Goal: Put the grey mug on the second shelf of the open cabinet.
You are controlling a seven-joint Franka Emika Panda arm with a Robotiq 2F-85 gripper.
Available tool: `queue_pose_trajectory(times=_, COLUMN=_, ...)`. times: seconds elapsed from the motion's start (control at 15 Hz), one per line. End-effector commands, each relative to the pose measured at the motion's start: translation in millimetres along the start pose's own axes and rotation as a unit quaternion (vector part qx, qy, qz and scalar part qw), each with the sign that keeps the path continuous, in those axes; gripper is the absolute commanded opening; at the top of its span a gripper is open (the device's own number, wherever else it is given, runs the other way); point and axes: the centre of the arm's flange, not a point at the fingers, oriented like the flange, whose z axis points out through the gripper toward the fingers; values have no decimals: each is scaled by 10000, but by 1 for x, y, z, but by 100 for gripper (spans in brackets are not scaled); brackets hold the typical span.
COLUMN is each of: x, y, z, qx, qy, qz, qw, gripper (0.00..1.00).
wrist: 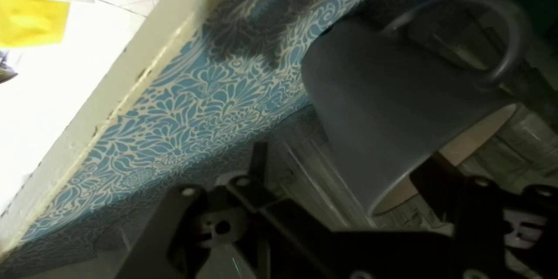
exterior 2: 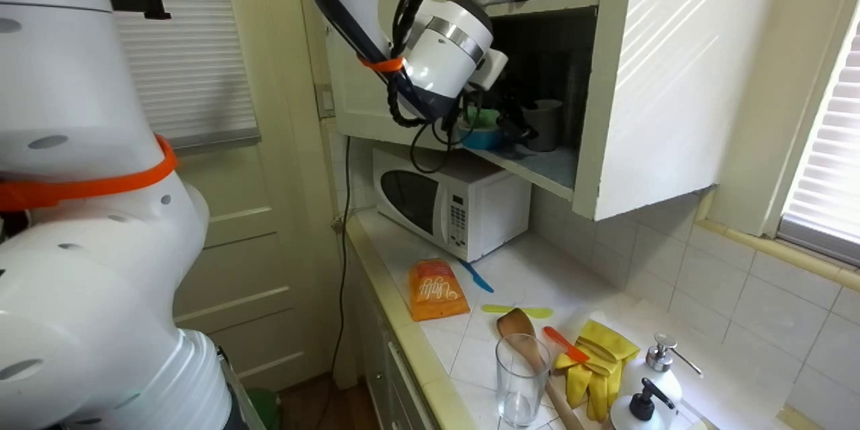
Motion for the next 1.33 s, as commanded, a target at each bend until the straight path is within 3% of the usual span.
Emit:
queue_pose_trajectory(times=0.0, x=-7, y=5, z=14, qx=18, qy=-158, qz=200, qw=9997, gripper=53)
queue_pose_trajectory(times=0.47, x=-4, y=8, z=-1, qx=-11, qy=-162, qz=245, qw=9996, gripper=2)
queue_pose_trajectory(times=0.93, x=14, y=11, z=-39, qx=-338, qy=-142, qz=1079, qw=9935, gripper=2)
queue_pose_trajectory(times=1.27, x=18, y=13, z=-46, qx=-443, qy=-149, qz=1406, qw=9890, gripper=2)
